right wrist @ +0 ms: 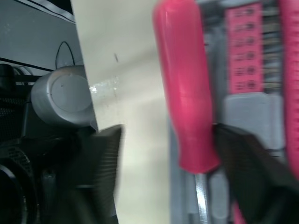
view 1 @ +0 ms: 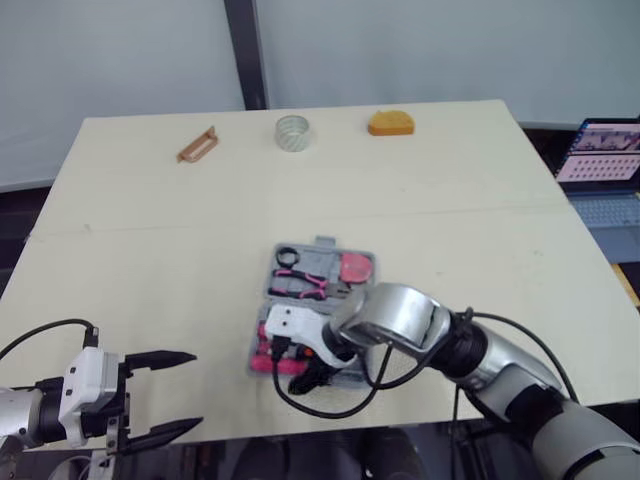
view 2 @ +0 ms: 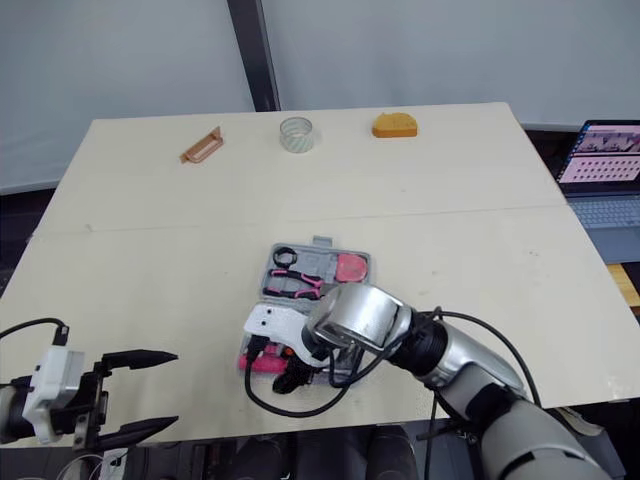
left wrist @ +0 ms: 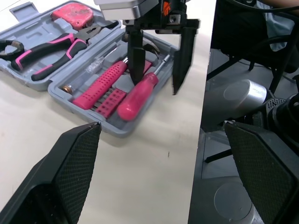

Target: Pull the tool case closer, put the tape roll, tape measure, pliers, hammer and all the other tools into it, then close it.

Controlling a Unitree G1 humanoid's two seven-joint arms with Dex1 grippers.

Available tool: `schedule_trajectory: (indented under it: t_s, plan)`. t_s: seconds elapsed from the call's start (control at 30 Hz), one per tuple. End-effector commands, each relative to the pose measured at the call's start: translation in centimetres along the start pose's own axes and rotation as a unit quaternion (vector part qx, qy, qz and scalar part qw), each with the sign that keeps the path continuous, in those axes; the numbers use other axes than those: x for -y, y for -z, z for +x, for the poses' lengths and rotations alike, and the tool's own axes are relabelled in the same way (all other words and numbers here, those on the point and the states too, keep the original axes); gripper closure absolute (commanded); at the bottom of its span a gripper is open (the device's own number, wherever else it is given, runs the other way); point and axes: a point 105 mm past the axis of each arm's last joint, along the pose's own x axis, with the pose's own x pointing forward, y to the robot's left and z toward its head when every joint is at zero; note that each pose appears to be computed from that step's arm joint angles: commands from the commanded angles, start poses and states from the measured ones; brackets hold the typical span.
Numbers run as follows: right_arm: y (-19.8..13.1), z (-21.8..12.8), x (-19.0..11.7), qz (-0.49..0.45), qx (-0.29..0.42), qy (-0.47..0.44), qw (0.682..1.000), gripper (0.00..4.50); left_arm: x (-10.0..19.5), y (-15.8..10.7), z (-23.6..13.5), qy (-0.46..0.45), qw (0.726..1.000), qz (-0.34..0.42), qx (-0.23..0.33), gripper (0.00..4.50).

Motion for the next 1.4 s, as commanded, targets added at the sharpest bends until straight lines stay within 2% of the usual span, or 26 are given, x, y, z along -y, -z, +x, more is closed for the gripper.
schedule_trajectory:
  t_s: [0.03, 0.4, 0.5, 0.67, 0.73, 0.8, 1.0, 1.4]
  plan:
    - [-1.6, -2.2, 0.0, -0.007, 0.033, 0.003, 0.999, 0.24, 0.0, -0.5, 0.2, 0.006, 1.000, 0.013, -0.001, 0.00]
    - [-1.9, -4.9, 0.0, 0.010, 0.094, -0.005, 0.996, 0.24, -0.6, -0.7, 0.6, 0.005, 1.000, 0.017, 0.007, 0.00]
    - [-2.1, -4.9, -0.1, -0.005, 0.142, -0.001, 0.990, 1.01, -0.7, -0.7, 0.7, 0.004, 1.000, 0.018, 0.008, 0.00]
    - [-1.5, -4.6, -0.6, -0.045, 0.242, 0.000, 0.969, 3.61, -0.8, -0.8, 0.9, 0.002, 1.000, 0.018, 0.013, 0.00]
    - [-1.4, -4.7, -0.8, -0.065, 0.282, 0.004, 0.957, 4.48, -0.7, -0.8, 0.9, 0.002, 1.000, 0.018, 0.015, 0.00]
    - [-0.7, -4.2, -0.7, -0.085, 0.303, 0.011, 0.949, 4.48, -0.7, -0.7, 0.9, 0.000, 1.000, 0.018, 0.018, 0.00]
    - [1.1, -2.1, 0.6, -0.102, 0.300, 0.026, 0.948, 4.48, -0.8, -0.1, 0.7, -0.004, 1.000, 0.017, 0.019, 0.00]
    - [1.9, 0.1, 1.3, -0.107, 0.308, 0.033, 0.945, 4.48, -0.8, 0.9, 0.0, -0.004, 1.000, 0.019, 0.013, 0.00]
